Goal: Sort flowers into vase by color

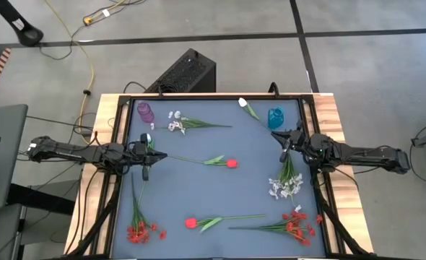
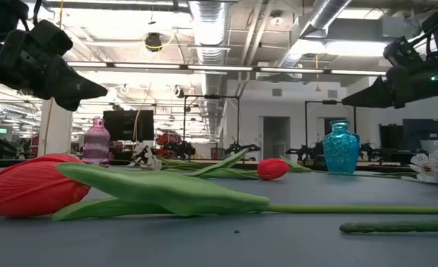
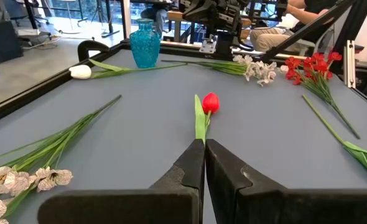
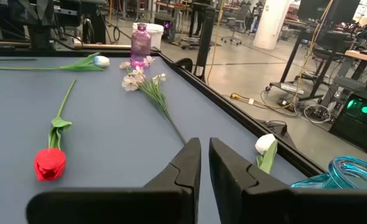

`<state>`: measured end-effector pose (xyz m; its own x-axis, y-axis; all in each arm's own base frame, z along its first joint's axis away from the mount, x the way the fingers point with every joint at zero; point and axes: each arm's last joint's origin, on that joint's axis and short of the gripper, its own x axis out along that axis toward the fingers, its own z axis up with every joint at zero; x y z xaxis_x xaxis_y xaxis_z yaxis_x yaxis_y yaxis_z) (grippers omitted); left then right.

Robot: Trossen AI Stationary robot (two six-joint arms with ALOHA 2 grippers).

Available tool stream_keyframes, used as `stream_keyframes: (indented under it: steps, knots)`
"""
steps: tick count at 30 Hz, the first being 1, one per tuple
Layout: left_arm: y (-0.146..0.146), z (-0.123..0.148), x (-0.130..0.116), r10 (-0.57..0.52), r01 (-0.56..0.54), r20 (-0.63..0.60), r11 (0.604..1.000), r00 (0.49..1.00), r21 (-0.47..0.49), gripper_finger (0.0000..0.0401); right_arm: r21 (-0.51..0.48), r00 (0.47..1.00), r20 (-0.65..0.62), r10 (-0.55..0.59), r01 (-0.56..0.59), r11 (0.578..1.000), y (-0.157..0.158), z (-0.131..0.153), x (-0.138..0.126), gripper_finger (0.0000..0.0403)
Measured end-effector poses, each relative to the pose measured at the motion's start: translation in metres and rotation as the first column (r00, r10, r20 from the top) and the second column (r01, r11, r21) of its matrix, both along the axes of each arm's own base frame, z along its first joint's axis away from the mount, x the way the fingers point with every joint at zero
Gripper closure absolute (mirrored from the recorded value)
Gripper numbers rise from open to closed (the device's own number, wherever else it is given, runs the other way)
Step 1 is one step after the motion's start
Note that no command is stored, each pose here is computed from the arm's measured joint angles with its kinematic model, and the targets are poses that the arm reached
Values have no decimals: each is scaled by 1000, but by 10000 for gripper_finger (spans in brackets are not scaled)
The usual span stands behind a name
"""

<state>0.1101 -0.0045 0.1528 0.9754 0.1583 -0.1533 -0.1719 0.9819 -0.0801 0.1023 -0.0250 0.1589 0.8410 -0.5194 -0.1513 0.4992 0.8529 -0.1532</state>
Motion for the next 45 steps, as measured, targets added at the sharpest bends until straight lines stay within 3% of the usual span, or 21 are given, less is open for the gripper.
stream_keyframes:
  steps: [17,22,33,40,42,45]
  knots:
    - [0,0,0,2,-2,4,1000,1000,-5,399,0,1000,0,0,0,1000,0,0,0,341]
    - [0,0,0,8,-4,27,988,1000,-153,399,0,1000,-1,-1,1,1000,0,0,0,341]
    - [2,1,0,105,-94,43,975,994,-204,399,-1,1000,10,0,0,1000,0,1,0,341]
    - [-1,12,6,27,-2,140,984,990,-177,399,112,977,210,-30,7,994,-1,11,1,341]
    - [-1,13,12,24,-8,100,987,995,-158,399,148,956,291,-40,-3,989,-1,17,1,341]
    - [-3,27,27,12,-7,37,993,999,-121,399,147,924,379,44,-108,983,0,26,2,341]
